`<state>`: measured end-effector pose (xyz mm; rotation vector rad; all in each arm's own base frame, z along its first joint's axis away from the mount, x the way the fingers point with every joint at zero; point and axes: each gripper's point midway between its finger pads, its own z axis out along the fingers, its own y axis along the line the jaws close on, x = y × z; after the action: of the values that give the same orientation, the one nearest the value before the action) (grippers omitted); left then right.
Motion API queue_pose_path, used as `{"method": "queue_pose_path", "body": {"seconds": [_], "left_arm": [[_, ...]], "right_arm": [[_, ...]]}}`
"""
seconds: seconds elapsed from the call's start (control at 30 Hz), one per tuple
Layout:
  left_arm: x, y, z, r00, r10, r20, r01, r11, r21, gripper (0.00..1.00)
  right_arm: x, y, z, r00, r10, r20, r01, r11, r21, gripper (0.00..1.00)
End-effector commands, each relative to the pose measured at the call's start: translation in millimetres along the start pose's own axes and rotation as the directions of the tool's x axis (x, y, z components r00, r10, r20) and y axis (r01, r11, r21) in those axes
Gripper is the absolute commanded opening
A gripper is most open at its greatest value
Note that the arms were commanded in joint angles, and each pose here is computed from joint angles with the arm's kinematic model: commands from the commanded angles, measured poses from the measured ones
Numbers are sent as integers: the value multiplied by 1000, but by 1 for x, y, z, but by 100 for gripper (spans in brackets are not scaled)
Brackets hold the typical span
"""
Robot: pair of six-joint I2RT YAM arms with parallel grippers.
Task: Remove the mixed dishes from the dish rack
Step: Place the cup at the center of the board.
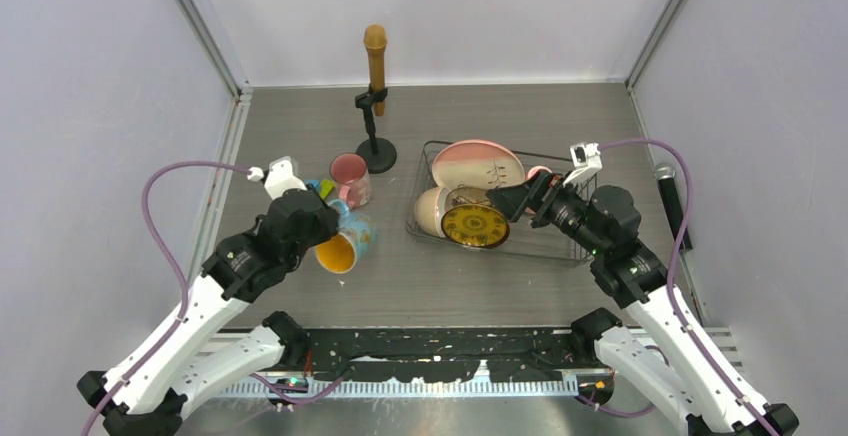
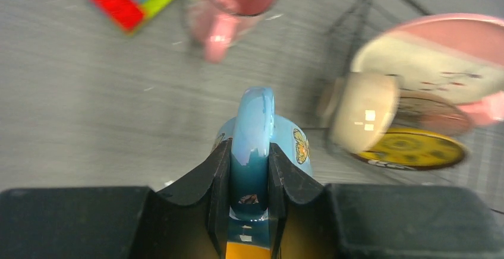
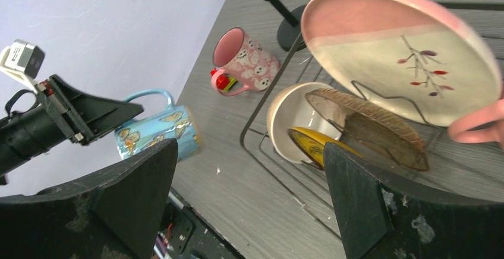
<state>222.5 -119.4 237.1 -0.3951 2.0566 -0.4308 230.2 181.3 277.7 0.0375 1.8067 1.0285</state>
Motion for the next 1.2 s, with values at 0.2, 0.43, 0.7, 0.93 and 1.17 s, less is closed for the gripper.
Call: {"method": "queue_pose_path", "body": {"seconds": [0.2, 0.43, 0.7, 0.93, 1.17], "left_arm": [[3, 74, 2, 973, 171, -154, -224, 862, -454, 0], [-9, 100, 47, 983, 37, -180, -121, 868, -482, 0], [-17, 127, 84, 975, -110, -191, -17, 827, -561, 0], [-20, 127, 115, 966, -177, -190, 45, 834, -550, 0], [-28, 134, 141, 963, -211, -169, 81, 821, -566, 0]], "right_arm": [[-16, -22, -3, 995, -83, 50, 75, 987, 142, 99], [-15, -28, -5, 994, -96, 48, 87, 982, 166, 99], [-16, -34, -9, 992, -104, 70, 90, 978, 189, 99], [-16, -38, -10, 991, -108, 76, 91, 974, 208, 99], [-17, -39, -10, 991, -109, 80, 90, 973, 215, 99]]}}
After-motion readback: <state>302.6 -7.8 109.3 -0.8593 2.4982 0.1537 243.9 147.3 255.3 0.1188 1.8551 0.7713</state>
